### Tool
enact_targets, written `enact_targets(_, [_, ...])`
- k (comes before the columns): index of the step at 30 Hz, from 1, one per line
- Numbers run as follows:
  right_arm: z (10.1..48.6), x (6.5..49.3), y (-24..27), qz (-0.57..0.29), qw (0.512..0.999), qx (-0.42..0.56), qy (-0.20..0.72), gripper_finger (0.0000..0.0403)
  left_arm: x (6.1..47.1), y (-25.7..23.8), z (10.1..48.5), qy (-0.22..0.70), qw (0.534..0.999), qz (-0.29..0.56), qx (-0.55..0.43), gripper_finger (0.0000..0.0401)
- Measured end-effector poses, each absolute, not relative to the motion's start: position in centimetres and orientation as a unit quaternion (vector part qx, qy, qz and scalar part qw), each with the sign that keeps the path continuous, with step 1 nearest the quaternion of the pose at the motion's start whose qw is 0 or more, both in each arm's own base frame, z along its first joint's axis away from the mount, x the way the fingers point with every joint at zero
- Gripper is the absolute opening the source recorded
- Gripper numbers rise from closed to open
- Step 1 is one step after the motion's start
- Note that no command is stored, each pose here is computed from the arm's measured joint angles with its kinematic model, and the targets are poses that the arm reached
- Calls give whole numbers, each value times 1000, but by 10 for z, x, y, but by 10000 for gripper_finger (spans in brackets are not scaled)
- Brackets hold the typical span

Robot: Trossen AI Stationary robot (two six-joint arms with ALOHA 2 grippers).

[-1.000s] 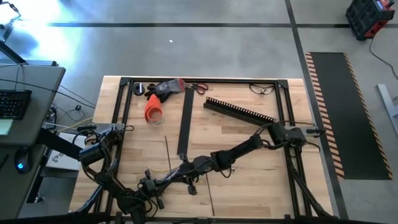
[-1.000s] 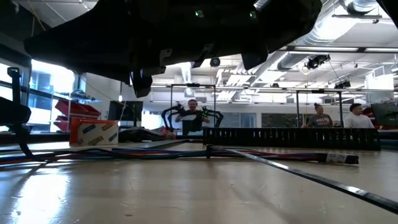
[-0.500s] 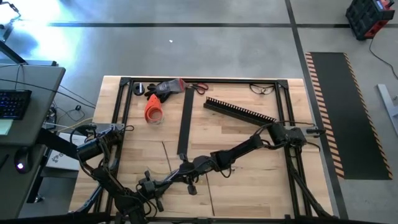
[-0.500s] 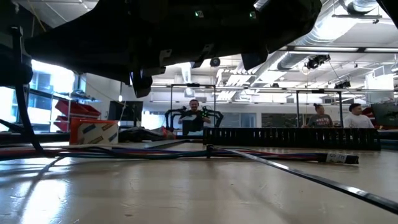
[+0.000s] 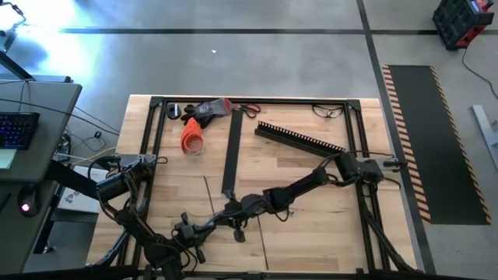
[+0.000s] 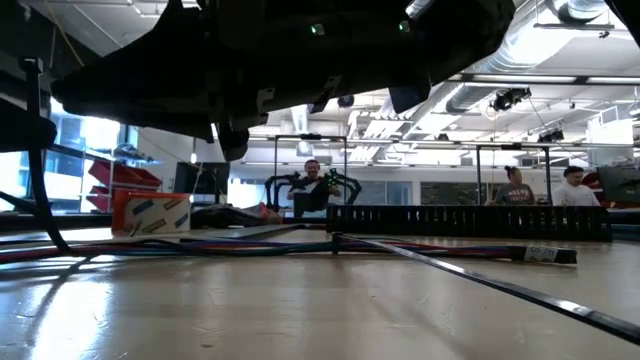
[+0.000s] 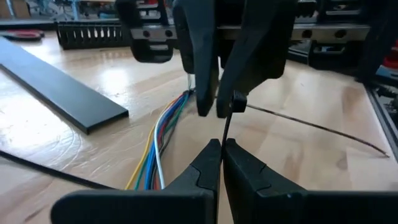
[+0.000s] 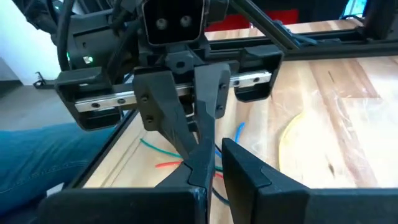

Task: Ziptie cables
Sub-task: Wrap the black zip tie on the cables

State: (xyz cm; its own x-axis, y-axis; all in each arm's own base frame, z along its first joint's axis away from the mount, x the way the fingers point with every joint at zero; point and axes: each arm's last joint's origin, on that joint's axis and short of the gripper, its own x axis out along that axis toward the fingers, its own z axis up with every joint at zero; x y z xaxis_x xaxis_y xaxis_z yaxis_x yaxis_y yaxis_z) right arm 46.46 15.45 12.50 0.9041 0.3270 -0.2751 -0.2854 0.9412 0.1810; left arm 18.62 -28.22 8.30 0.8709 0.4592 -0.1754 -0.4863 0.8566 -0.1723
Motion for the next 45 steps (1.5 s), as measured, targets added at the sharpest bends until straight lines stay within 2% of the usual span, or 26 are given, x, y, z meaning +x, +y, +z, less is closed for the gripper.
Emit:
enact_targets(12, [126,465,154,158,974,73,148,18,192,-279,82,79,959,253,-103,0])
enact_targets(16, [130,464,154,212,961,89,154,18,192,-280,82,86,957,253,-111,0])
enact_targets(19, [145,465,151,246,958,83,125,18,192,-280,82,86,956,254,-116,0])
enact_targets(23, [159,467,148,228,968,82,73,18,192,-280,81,93,956,253,-117,0])
enact_targets(30, [146,464,152,228,964,64,124,18,192,-280,81,102,956,253,-113,0])
enact_targets(37, [145,463,157,230,964,54,126,18,191,-279,80,110,955,253,-109,0])
enact_targets(45, [123,466,156,212,967,55,127,18,192,-279,80,121,956,251,-94,0])
